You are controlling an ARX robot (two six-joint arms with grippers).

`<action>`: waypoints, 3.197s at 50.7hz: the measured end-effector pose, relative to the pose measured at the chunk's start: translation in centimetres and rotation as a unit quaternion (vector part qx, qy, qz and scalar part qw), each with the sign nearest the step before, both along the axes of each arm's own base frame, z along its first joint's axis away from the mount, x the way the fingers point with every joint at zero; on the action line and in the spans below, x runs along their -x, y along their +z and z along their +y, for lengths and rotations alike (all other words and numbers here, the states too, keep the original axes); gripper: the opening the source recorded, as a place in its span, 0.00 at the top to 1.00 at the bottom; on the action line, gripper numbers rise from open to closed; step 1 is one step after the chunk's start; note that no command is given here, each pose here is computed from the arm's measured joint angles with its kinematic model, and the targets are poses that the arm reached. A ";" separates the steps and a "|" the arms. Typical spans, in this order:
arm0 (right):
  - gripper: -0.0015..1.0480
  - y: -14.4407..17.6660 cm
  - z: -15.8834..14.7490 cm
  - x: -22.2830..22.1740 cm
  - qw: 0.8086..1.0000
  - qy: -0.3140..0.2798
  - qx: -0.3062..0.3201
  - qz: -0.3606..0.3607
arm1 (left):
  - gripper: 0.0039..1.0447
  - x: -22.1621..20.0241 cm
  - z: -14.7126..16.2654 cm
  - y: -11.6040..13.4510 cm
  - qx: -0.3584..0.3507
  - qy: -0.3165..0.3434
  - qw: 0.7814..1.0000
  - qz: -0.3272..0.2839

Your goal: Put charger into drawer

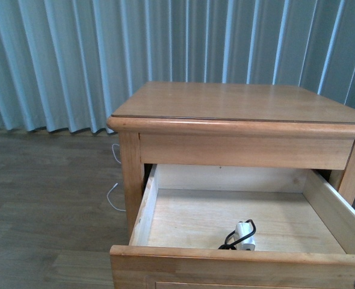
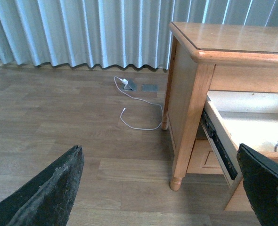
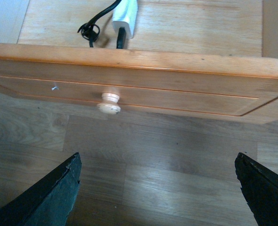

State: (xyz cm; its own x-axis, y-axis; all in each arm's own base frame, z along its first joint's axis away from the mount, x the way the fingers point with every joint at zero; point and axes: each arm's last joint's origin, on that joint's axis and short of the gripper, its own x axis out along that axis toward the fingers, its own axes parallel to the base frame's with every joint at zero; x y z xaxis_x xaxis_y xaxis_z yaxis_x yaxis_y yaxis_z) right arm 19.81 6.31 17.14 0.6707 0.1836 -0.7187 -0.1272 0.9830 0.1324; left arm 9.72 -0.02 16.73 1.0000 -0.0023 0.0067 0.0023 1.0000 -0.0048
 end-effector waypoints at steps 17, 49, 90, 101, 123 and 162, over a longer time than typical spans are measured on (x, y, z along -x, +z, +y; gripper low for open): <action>0.08 -1.2 1.8 -3.1 1.000 -0.003 0.006 0.012 | 0.05 0.0 0.0 0.0 0.000 0.000 1.000 0.000; 0.08 -2.7 3.5 -10.5 0.997 -0.031 0.071 -0.030 | 0.05 0.0 0.0 0.0 0.000 0.000 1.000 0.000; 0.08 -4.2 2.7 -22.9 0.982 -0.099 0.084 -0.138 | 0.05 0.0 0.0 0.0 0.000 0.000 1.000 0.000; 0.08 -4.0 2.9 -23.8 0.980 -0.102 0.078 -0.152 | 0.05 0.0 0.0 0.0 0.000 0.000 1.000 0.000; 0.08 -4.1 2.5 -23.3 0.981 -0.102 0.064 -0.154 | 0.05 0.0 0.0 0.0 0.000 0.000 1.000 0.000; 0.08 6.9 -2.0 -4.1 0.973 -0.097 -0.022 -0.209 | 0.05 0.0 0.0 0.0 0.000 0.000 1.000 0.000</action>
State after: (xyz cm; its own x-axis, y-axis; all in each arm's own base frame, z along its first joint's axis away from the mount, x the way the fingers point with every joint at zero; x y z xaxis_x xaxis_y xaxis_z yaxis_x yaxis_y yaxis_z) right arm 23.93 4.34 24.01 0.9279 0.0498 -0.3696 0.0075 0.9884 0.1519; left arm 9.72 -0.02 16.73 1.0000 -0.0019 0.0067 0.0019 1.0000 -0.0048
